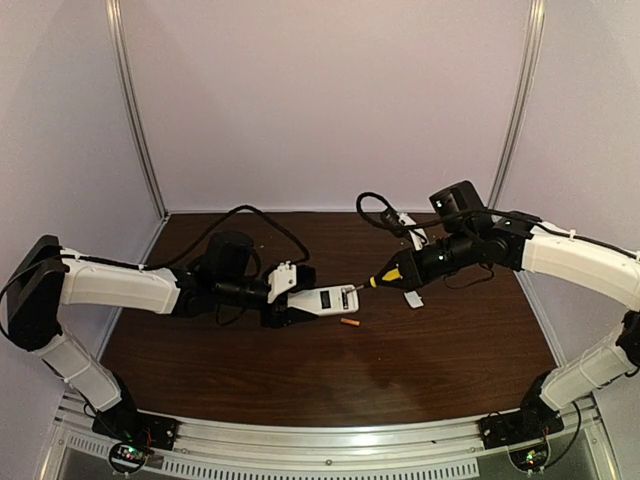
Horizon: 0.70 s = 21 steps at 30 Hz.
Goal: Unload the batteries from the remote control
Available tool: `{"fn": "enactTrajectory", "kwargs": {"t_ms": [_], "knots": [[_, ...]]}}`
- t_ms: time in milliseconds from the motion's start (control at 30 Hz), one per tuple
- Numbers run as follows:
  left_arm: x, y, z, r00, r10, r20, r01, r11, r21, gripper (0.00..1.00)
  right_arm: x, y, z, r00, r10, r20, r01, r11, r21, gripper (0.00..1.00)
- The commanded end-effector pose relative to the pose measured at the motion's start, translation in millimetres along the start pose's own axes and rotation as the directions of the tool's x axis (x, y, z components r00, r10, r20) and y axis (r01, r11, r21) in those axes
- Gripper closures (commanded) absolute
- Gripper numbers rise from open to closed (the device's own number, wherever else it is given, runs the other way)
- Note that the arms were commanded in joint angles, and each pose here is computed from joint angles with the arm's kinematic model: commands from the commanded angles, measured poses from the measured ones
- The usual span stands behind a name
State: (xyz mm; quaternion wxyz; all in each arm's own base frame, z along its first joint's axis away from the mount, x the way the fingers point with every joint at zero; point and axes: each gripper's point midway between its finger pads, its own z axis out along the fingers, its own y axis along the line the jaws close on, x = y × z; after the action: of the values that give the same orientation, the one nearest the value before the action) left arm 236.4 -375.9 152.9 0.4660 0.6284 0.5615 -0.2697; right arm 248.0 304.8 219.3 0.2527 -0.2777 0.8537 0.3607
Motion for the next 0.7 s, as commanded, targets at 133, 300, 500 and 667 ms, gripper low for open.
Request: {"fn": "enactTrajectory", "kwargs": {"t_ms": [133, 300, 500, 667], "knots": [[-34, 3, -1, 0.994, 0.041, 0.105, -0.043, 0.999, 0.023, 1.00, -1, -2, 0, 0.999, -0.036, 0.029, 0.035, 0.999, 0.036, 1.00], [-32, 9, -1, 0.995, 0.051, 0.089, -0.050, 0.999, -0.011, 1.00, 2, -14, 7, 0.998, 0.062, -0.002, -0.061, 0.994, 0.088, 1.00], [-30, 25, -4, 0.995, 0.079, 0.064, -0.071, 0.992, -0.108, 1.00, 10, -20, 12, 0.988, 0.149, -0.038, -0.144, 0.983, 0.114, 1.00], [-27, 34, -7, 0.994, 0.101, 0.043, -0.092, 0.981, -0.173, 1.00, 21, -22, 16, 0.968, 0.230, -0.100, -0.217, 0.968, 0.123, 1.00]]}}
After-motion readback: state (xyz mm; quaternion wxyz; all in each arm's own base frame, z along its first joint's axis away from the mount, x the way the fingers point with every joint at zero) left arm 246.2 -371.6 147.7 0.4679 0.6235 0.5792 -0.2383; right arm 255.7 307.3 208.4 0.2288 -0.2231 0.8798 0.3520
